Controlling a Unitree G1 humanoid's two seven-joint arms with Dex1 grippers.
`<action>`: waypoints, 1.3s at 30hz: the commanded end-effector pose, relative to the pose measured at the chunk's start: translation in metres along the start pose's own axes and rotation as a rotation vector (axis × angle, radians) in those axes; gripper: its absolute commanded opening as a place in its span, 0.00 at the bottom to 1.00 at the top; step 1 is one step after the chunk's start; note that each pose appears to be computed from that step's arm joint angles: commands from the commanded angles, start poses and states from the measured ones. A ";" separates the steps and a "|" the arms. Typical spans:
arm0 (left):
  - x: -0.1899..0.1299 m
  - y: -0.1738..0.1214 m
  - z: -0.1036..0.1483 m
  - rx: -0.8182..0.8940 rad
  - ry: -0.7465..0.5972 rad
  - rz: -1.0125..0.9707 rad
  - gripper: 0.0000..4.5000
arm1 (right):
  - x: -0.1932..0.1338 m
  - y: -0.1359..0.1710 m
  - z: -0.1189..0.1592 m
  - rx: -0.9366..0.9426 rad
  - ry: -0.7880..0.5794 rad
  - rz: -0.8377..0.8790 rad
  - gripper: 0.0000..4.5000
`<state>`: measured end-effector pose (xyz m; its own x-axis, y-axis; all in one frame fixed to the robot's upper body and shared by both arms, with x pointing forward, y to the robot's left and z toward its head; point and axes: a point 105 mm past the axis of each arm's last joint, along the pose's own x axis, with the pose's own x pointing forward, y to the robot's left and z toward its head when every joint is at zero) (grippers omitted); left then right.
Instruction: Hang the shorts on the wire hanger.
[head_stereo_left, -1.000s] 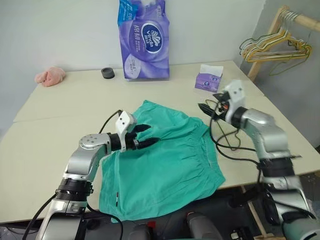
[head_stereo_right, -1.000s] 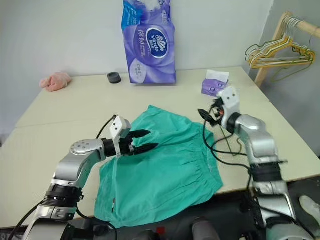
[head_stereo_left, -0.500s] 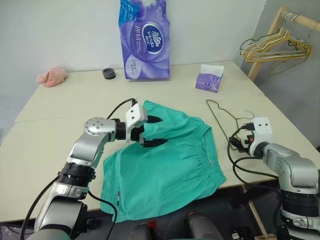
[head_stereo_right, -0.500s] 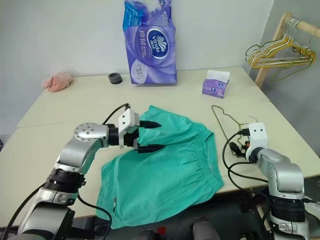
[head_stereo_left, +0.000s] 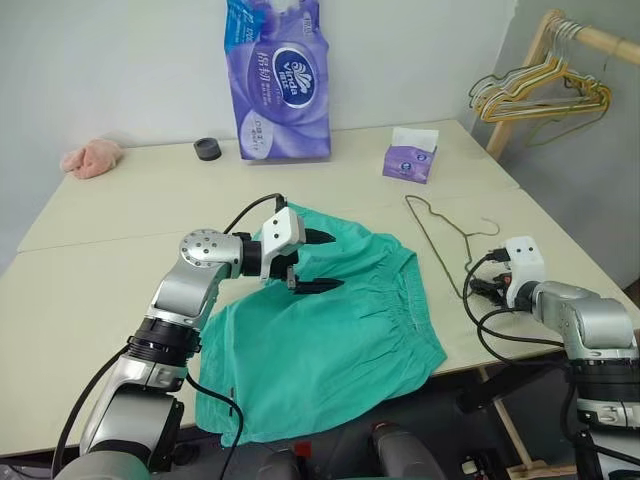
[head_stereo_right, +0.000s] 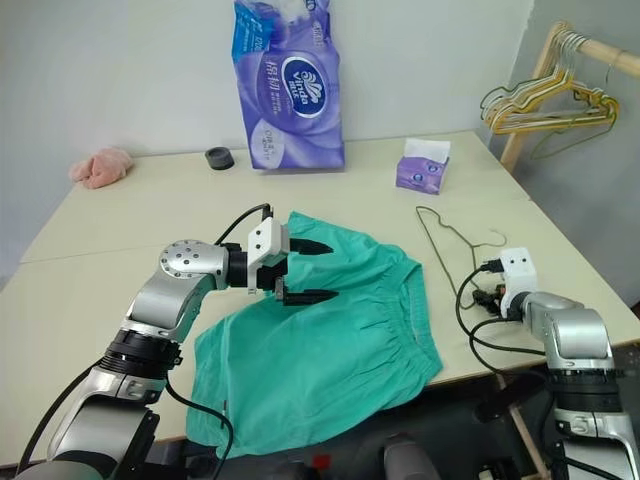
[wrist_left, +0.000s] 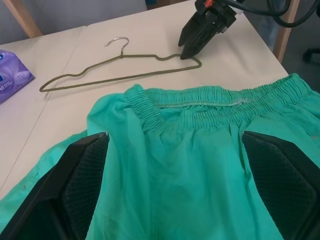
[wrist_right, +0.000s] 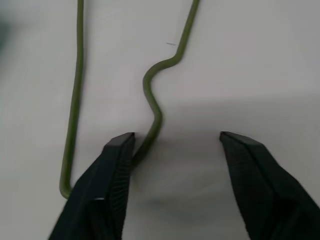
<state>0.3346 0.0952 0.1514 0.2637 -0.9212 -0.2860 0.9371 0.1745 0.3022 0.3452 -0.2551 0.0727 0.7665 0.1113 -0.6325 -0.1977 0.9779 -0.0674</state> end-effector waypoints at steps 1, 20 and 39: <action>0.005 0.004 0.012 0.055 -0.022 0.002 1.00 | 0.011 0.000 -0.019 0.008 0.116 0.031 0.35; -0.012 0.049 0.005 -0.084 -0.045 0.272 1.00 | -0.021 -0.048 0.063 -0.293 -0.240 -0.271 0.01; -0.066 0.079 0.004 -0.243 0.058 0.093 1.00 | -0.093 0.080 0.135 -1.361 -0.812 -0.175 0.01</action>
<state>0.3933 0.1658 0.1882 0.3836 -0.8734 -0.2999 0.9217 0.3825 0.0651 0.3472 -0.1783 0.2092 0.8872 0.4550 -0.0771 -0.1838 0.1951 -0.9634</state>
